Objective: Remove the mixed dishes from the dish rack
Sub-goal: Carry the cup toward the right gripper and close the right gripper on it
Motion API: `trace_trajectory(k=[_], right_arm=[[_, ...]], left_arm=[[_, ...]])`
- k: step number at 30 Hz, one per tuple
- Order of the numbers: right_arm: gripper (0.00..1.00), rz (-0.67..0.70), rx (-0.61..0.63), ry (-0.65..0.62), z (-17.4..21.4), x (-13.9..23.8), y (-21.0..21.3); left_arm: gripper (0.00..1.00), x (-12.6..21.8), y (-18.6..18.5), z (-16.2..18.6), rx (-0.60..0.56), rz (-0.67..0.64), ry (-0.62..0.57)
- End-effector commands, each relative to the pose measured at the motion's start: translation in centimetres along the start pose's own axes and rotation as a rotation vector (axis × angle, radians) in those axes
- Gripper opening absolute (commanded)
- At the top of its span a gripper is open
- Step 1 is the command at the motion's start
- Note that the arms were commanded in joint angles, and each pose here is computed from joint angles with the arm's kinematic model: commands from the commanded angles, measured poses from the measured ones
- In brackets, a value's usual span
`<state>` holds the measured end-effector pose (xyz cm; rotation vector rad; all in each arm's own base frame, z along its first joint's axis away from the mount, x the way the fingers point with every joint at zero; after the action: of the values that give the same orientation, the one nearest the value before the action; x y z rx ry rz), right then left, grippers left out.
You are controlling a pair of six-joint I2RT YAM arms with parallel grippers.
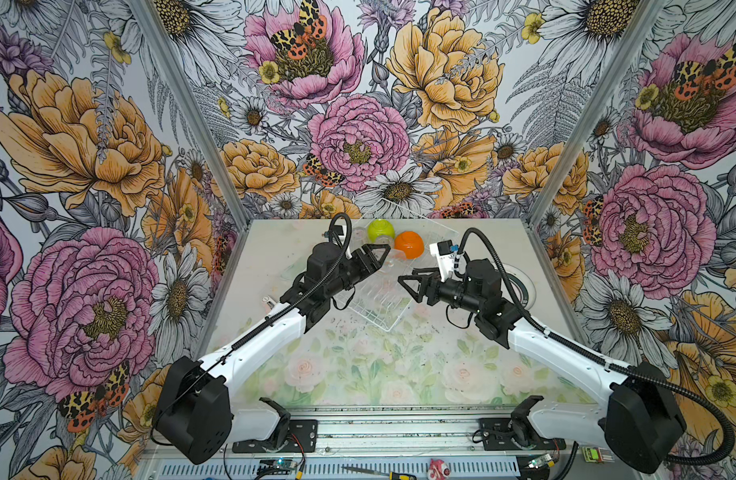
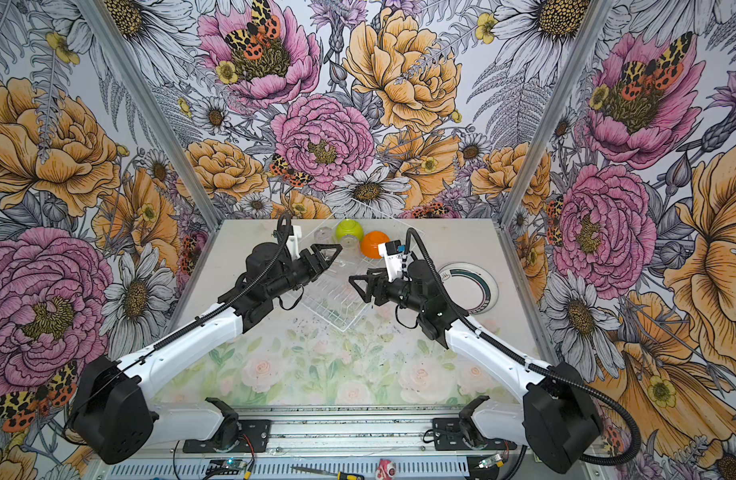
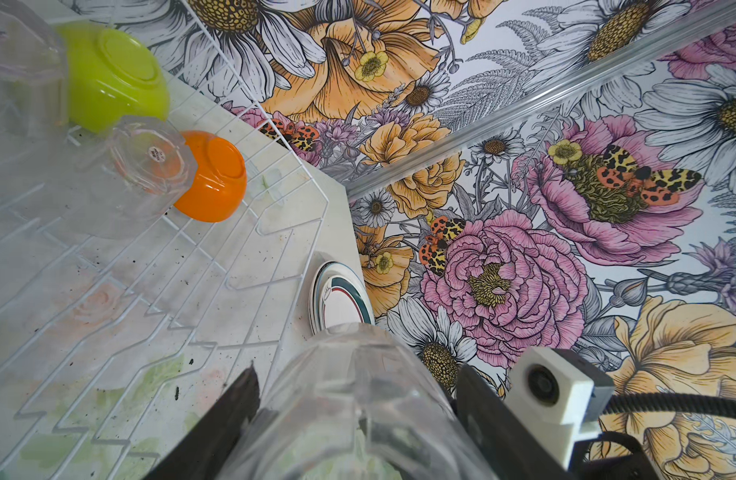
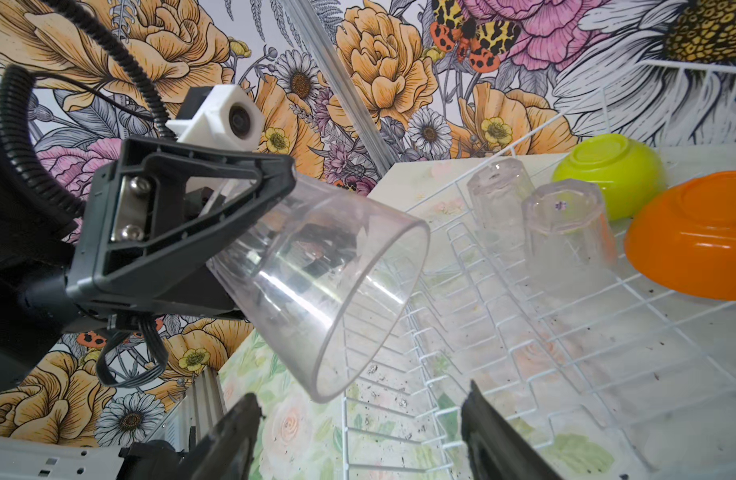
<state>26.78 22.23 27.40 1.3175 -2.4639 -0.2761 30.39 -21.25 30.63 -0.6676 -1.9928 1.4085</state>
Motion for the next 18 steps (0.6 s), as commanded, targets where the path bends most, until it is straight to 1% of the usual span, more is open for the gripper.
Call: trace_trajectory(k=[1,10,16,18], right_arm=[[0.73,-0.047,0.063,-0.071,-2.2,-0.5,1.1],[0.52,-0.085,0.085,-0.100,-2.7,-1.2,2.0],[0.51,-0.086,0.079,-0.118,-3.3,-1.5,2.2],[0.48,-0.081,0.076,-0.123,-3.5,-1.6,2.1]], left_arm=[[0.45,0.6,-1.1,-0.1,0.010,0.070,0.015],[0.45,-0.4,-1.1,1.1,0.062,0.114,0.099],[0.45,-1.1,-1.0,2.0,0.069,0.125,0.129],[0.45,-1.3,-0.9,2.2,0.075,0.132,0.135]])
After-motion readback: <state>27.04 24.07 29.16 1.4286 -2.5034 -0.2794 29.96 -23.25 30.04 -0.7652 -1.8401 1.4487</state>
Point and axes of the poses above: each gripper's point midway between its finger pads, its own x axis back along the fingers, its own y axis along the line the jaws close on, z = x × y, the point moved 7 cm from there along x, back along the fingers, and after that the axes turned 14 degrees about x, right-handed, at the moved point
